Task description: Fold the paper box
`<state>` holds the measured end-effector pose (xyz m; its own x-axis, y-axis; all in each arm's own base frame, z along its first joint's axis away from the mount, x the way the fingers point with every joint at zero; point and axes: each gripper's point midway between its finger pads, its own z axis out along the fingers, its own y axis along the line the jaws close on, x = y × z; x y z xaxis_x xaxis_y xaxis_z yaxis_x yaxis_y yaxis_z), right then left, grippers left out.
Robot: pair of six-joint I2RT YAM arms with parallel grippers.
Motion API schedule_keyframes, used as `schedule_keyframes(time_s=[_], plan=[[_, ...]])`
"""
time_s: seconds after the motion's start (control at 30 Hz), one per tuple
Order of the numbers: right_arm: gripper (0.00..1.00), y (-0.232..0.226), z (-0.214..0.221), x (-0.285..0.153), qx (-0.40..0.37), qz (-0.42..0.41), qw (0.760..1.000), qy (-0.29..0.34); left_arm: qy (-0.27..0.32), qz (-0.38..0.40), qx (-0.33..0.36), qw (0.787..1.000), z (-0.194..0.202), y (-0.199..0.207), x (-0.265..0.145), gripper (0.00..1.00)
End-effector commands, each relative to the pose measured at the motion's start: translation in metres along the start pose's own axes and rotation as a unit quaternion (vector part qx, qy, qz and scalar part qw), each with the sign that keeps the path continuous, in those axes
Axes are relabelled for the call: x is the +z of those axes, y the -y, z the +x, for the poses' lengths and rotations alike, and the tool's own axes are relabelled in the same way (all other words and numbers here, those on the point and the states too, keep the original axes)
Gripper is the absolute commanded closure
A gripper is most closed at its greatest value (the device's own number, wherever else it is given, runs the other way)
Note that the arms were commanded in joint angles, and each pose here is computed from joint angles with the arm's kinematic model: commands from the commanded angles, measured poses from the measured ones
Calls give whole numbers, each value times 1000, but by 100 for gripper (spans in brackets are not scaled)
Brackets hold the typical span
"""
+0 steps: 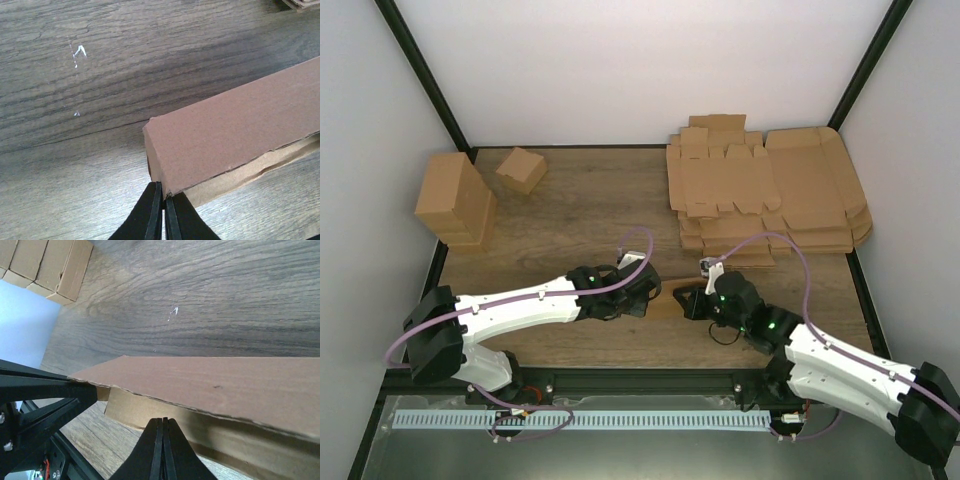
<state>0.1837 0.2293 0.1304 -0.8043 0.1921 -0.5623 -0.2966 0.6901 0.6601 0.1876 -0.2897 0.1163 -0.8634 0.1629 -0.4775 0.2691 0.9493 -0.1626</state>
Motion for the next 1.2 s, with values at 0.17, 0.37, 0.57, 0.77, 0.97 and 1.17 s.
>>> schedule_keyframes(time_s=[0.17, 0.37, 0.57, 0.77, 0.97, 1.17], plan=[[99, 2, -4, 6, 5, 12, 1000, 11, 4, 2, 1, 1000, -1, -3, -4, 96], [99, 7, 0, 8, 6, 20, 1000, 3, 2, 17, -3, 1000, -1, 3, -6, 96], [99, 14, 10, 9, 11, 22, 1000, -9, -5, 25, -2, 1000, -2, 8, -8, 96], [99, 17, 16, 8, 4, 24, 1000, -19, -19, 34, -17, 999, -4, 16, -14, 96], [99, 18, 18, 10, -7, 27, 999, -26, -36, 42, -26, 998, -4, 23, -17, 96], [99, 19, 18, 10, -11, 29, 999, -25, -36, 23, -22, 999, -4, 15, -14, 86]])
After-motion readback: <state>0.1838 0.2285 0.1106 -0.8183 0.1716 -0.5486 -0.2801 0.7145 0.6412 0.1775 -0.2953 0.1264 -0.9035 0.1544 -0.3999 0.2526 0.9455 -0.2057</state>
